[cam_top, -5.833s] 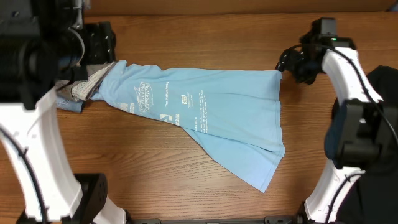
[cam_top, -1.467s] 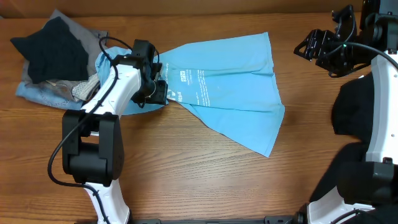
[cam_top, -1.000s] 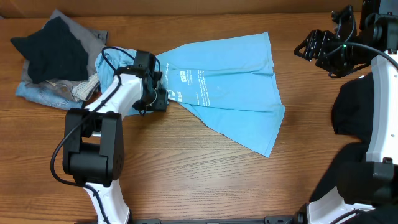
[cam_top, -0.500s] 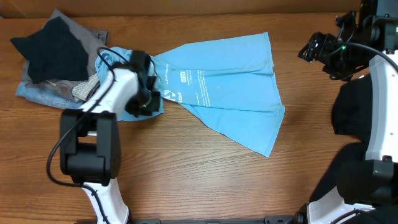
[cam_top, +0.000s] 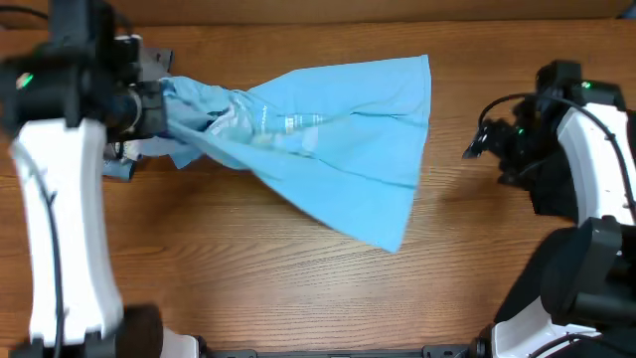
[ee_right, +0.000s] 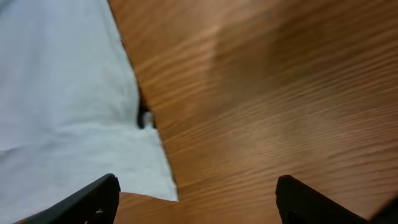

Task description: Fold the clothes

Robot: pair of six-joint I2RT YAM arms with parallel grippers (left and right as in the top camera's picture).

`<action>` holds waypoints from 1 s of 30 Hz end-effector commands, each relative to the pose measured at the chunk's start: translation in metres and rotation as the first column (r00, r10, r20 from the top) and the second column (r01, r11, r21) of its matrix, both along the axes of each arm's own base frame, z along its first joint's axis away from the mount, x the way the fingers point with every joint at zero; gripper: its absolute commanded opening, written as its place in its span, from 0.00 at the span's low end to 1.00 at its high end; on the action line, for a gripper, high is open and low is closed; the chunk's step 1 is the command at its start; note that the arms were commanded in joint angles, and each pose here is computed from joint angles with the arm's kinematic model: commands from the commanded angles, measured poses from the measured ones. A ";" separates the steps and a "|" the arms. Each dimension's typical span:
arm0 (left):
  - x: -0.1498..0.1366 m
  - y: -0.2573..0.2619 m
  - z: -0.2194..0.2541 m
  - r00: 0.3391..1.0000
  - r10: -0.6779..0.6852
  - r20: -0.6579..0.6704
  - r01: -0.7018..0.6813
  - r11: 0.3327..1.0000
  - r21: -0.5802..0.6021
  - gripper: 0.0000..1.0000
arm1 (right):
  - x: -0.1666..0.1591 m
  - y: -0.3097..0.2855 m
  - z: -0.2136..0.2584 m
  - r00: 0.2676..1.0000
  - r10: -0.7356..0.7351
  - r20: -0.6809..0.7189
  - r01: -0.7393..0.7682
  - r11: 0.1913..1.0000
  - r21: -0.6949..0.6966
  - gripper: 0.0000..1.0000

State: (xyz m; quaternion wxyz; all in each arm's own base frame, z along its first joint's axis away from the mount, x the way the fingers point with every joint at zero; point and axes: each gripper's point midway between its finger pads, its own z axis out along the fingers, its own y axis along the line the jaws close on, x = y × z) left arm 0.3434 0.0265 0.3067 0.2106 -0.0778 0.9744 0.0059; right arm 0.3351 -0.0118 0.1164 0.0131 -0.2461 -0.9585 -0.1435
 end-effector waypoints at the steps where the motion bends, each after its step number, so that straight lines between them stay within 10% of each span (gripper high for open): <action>1: -0.017 0.003 0.029 0.996 0.023 0.085 -0.025 1.000 0.017 0.04 | -0.024 0.033 -0.023 0.996 0.065 -0.068 -0.058 0.993 0.102 0.83; 10: -0.025 0.002 0.038 0.993 0.022 0.115 -0.024 1.000 0.015 0.04 | -0.073 0.125 -0.060 0.924 0.376 -0.072 -0.345 0.900 0.267 0.81; 30: -0.027 0.002 0.037 0.994 0.021 0.107 -0.023 1.000 0.015 0.05 | -0.151 0.213 -0.109 0.698 0.705 -0.123 -0.702 0.708 0.077 0.75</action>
